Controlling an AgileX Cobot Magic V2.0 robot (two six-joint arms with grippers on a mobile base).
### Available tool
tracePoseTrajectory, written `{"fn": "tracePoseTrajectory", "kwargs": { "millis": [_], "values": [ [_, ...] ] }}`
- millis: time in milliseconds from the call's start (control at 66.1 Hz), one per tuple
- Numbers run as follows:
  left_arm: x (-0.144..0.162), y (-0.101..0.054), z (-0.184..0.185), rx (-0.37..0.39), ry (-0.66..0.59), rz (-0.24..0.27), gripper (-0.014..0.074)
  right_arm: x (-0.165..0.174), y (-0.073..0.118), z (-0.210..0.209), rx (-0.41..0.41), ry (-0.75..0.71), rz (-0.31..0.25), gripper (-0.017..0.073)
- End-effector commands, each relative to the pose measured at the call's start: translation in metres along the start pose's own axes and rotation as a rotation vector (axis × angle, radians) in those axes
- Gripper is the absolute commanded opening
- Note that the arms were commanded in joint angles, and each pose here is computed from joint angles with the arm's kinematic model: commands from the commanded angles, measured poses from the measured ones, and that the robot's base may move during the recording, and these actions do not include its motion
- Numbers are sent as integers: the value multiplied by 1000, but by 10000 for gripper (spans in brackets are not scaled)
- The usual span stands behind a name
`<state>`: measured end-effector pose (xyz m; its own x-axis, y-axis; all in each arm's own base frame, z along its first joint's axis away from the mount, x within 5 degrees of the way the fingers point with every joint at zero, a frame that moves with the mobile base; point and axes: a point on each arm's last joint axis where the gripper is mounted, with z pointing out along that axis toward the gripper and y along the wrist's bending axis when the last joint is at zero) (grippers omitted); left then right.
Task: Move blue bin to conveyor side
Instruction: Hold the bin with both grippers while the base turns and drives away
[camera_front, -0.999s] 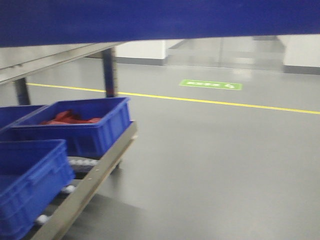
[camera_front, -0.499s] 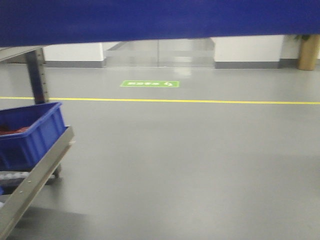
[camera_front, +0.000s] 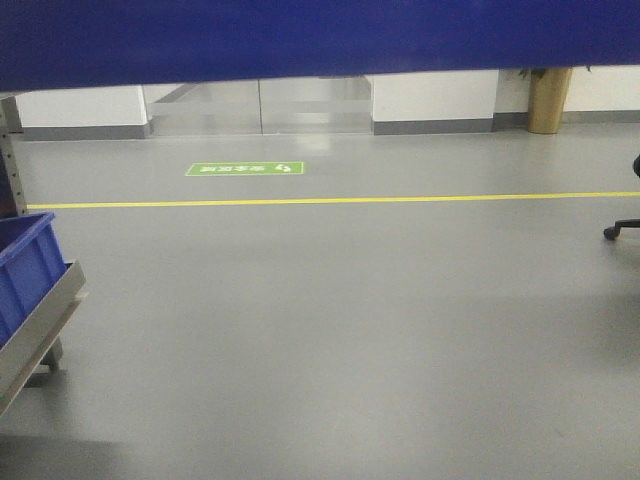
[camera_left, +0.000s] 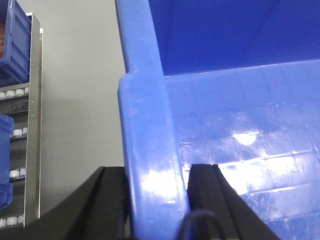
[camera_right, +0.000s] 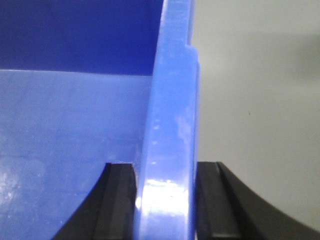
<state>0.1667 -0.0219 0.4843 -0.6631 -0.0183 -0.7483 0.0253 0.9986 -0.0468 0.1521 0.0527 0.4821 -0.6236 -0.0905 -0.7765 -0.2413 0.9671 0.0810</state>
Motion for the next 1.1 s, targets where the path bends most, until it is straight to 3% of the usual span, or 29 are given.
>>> {"fn": "tracePoseTrajectory", "kwargs": {
  "millis": [0,1090],
  "values": [
    [-8,-3,-12,32,-112,16,-16,-11,0,-11,-8,-138,-19,-79],
    [-8,-2,-12,27,-113,17,-16,-11,0,-11,-8,-138,-19,-79]
  ]
}}
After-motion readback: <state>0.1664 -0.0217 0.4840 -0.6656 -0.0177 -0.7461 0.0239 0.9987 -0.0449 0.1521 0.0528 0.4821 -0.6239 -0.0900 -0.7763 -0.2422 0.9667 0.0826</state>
